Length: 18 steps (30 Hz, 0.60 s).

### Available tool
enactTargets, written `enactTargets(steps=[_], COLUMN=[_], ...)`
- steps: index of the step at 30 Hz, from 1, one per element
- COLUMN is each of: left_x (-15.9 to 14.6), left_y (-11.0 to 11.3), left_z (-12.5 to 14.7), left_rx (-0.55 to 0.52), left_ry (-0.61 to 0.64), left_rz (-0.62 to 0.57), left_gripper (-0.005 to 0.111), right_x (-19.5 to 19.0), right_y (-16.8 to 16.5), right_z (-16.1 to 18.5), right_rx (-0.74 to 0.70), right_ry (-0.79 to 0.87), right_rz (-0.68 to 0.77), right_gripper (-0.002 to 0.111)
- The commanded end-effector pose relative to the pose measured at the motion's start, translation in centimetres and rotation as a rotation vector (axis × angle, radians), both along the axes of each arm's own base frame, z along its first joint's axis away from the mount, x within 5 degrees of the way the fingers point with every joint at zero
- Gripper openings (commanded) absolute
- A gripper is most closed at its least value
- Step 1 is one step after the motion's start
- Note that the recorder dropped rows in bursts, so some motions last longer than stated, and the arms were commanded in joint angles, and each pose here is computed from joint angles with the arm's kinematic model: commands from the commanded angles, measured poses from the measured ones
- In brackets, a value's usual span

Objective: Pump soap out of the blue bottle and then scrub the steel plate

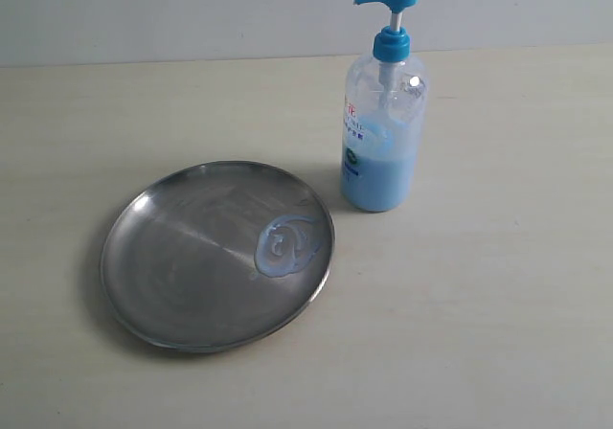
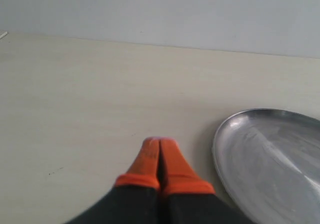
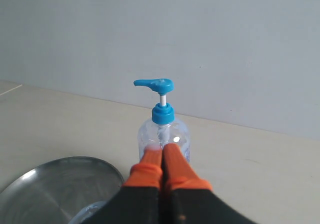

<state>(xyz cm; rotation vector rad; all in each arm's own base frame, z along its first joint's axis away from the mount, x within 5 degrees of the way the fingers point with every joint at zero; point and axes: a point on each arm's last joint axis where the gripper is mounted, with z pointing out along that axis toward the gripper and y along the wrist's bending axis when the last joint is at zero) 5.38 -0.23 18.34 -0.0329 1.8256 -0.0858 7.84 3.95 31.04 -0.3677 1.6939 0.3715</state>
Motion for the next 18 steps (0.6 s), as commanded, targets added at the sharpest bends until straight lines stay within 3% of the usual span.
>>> enactTargets(steps=[1, 7, 18], left_x=[-0.03, -0.06, -0.06], left_y=[0.01, -0.33, -0.34], left_z=[-0.13, -0.11, -0.13], left_rx=[-0.007, -0.004, -0.003], left_ry=[0.004, 0.002, 0.004], left_rz=[0.004, -0.062, -0.063], left_gripper=[0.0, 0.0, 0.0], right_x=[-0.02, -0.09, -0.1], right_y=[-0.01, 0.01, 0.03], right_z=[-0.08, -0.43, -0.43], right_rx=[-0.003, -0.019, -0.012], right_ry=[-0.01, 0.025, 0.028], right_rz=[0.001, 0.007, 0.008], right_gripper=[0.0, 0.0, 0.0])
